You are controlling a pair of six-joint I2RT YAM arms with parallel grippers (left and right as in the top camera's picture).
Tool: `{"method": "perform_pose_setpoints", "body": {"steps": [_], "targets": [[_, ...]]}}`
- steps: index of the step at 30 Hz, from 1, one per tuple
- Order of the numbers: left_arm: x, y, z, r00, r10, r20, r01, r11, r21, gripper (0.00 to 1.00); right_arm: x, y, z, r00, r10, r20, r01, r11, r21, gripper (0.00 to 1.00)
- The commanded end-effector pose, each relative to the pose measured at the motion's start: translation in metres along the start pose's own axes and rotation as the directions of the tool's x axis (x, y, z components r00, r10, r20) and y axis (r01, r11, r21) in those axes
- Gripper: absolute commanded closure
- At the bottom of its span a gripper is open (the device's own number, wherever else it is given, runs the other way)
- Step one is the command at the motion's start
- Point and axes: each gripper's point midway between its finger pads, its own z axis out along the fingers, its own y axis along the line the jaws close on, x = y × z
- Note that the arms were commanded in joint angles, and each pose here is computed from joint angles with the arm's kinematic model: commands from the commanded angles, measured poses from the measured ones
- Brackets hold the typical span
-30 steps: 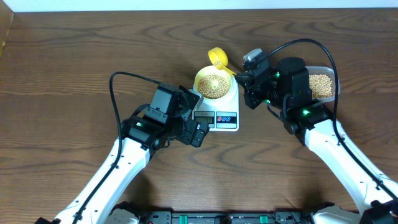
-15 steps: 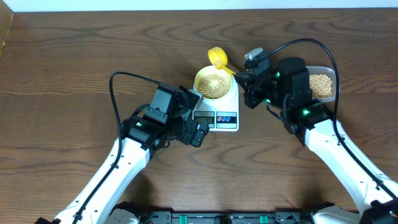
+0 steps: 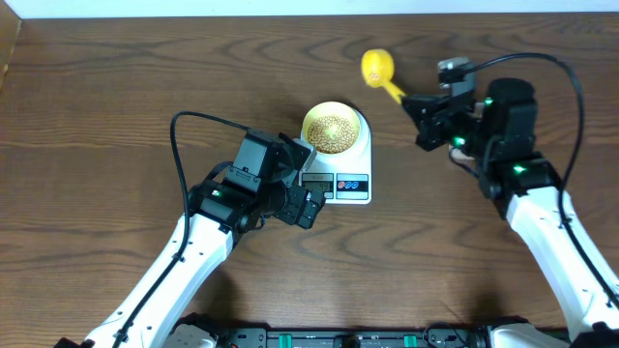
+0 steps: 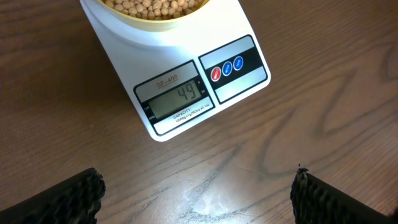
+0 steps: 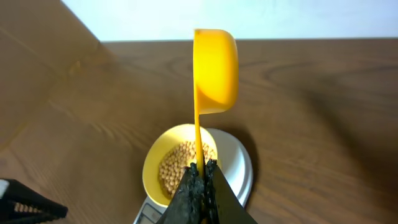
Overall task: Scoop item into bowl and weigh 50g on scale
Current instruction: 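Carry the scoop right over the soybean tub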
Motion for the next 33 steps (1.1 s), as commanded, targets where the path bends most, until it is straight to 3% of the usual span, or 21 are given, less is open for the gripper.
{"method": "perform_pose_setpoints", "body": {"steps": [1,12,16,29,33], "targets": [[-0.004,-0.002,-0.001,1.0,0.012,0.005,-0.012,1.0,0.009,0.02,-0.016,-0.001,-0.014,0.999,0.021,0.044,-0.021,1.0,-0.012,0.99],[-0.004,-0.002,-0.001,1.0,0.012,0.005,-0.012,1.0,0.009,0.02,-0.036,-0.053,-0.047,0.99,0.061,0.13,-0.074,0.993,0.098,0.99],[-0.004,-0.002,-0.001,1.0,0.012,0.005,-0.012,1.0,0.009,0.02,-0.045,-0.07,-0.061,0.97,0.154,0.186,-0.177,0.978,0.111,0.99],[-0.004,-0.002,-0.001,1.0,0.012,0.005,-0.012,1.0,0.009,0.02,-0.066,-0.13,-0.11,0.901,0.259,0.349,-0.342,0.918,0.2,0.99],[-0.004,-0.002,-0.001,1.0,0.012,0.005,-0.012,1.0,0.009,0.02,-0.067,-0.148,-0.12,0.857,0.313,0.409,-0.434,0.867,0.245,0.99]]}}
